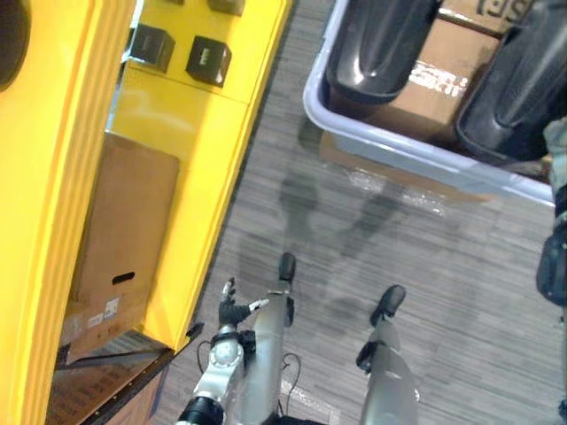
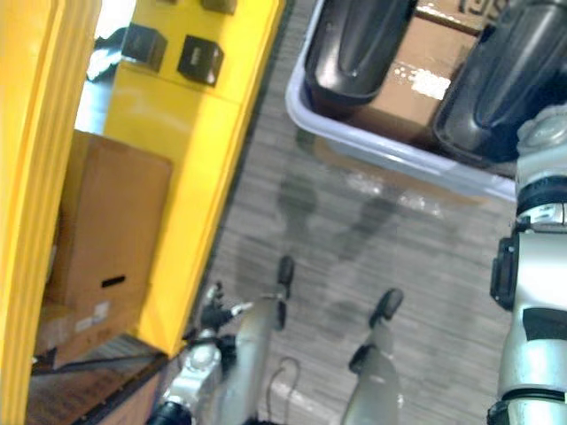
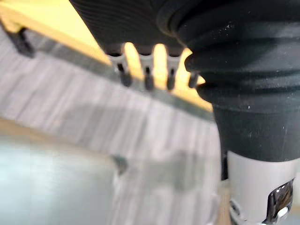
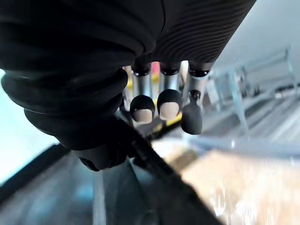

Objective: Walk over and take plastic housings, then place them on the shelf

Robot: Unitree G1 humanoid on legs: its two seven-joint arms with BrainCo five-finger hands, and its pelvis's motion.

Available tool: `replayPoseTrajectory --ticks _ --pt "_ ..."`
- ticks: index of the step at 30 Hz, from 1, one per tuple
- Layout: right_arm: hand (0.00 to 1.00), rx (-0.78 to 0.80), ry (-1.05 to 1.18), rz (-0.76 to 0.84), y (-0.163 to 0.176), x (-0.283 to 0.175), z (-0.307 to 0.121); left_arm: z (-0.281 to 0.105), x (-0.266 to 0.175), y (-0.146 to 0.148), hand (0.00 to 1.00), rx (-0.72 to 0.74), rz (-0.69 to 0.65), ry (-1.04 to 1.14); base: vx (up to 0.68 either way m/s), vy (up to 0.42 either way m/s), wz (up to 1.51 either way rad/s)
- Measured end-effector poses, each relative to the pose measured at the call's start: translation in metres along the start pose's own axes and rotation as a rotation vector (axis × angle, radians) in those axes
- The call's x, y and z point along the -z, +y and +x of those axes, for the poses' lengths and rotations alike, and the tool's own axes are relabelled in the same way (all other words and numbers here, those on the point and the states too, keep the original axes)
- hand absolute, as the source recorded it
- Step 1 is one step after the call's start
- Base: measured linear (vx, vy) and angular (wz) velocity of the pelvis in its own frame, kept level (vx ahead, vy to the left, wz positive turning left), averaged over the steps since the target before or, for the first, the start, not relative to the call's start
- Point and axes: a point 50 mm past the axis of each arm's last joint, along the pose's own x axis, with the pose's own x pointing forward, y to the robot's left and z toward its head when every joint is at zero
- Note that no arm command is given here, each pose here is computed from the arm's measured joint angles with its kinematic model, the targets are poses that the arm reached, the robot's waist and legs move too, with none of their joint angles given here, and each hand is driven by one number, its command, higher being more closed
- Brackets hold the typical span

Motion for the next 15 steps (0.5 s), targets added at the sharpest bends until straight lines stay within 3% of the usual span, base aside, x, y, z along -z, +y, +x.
replayPoseTrajectory --ticks 5,12,15 --pt "1.00 0.037 -0.023 -0.013 0.003 0.001 -0.005 0.007 -0.034 0.007 0.00 -0.069 0.013 -0.154 -0.06 -0.002 -0.09" --pt "1.00 0.040 -0.090 0.042 0.016 -0.027 -0.018 0.034 -0.101 0.013 0.00 -0.120 0.233 -0.432 -0.05 -0.012 -0.11" --pt "1.00 0.027 -0.092 0.052 0.021 -0.030 -0.021 0.040 -0.134 0.001 0.00 -0.113 0.235 -0.537 -0.05 -0.021 -0.04"
